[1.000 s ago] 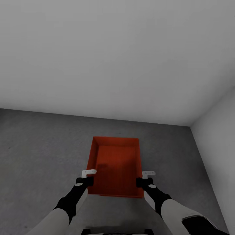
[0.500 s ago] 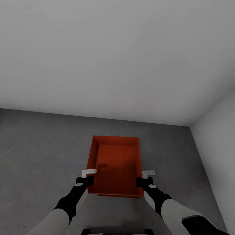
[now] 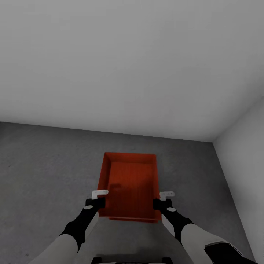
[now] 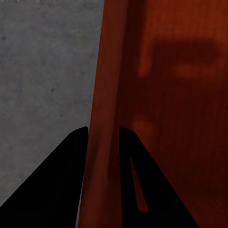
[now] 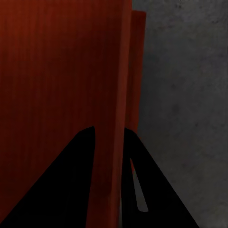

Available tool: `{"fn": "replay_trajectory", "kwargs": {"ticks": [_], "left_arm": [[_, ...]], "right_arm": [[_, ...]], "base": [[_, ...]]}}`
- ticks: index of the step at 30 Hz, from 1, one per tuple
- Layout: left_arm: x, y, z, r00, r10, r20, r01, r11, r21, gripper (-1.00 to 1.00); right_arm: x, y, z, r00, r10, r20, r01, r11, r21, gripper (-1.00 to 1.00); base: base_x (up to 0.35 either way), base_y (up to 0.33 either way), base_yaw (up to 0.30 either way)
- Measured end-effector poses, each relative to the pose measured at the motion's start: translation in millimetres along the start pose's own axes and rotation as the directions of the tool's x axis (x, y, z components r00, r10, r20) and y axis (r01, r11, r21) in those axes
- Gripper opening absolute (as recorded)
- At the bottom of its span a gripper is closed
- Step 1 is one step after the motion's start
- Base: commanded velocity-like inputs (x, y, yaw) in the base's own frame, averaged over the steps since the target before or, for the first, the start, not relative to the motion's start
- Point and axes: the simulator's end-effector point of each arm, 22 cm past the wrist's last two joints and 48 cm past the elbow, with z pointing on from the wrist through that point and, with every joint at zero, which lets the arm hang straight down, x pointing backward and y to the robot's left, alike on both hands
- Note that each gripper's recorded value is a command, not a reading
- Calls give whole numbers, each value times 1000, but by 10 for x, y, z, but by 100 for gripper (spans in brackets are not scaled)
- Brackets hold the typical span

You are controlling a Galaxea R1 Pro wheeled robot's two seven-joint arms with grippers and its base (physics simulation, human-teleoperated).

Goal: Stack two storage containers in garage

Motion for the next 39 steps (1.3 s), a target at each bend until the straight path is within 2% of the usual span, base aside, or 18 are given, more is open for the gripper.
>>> {"fn": "replay_trajectory", "kwargs": {"ticks": [21, 39], "left_arm": [[-8, 1, 1, 1000, 1, 2, -1, 1000, 1, -100], [-12, 1, 0, 1000, 1, 3, -1, 1000, 1, -100]], "right_arm": [[-3, 1, 1, 1000, 1, 2, -1, 1000, 0, -100], [-4, 1, 0, 1000, 3, 3, -3, 1000, 0, -100]], "base": [[-28, -62, 0], [-5, -7, 0]]}}
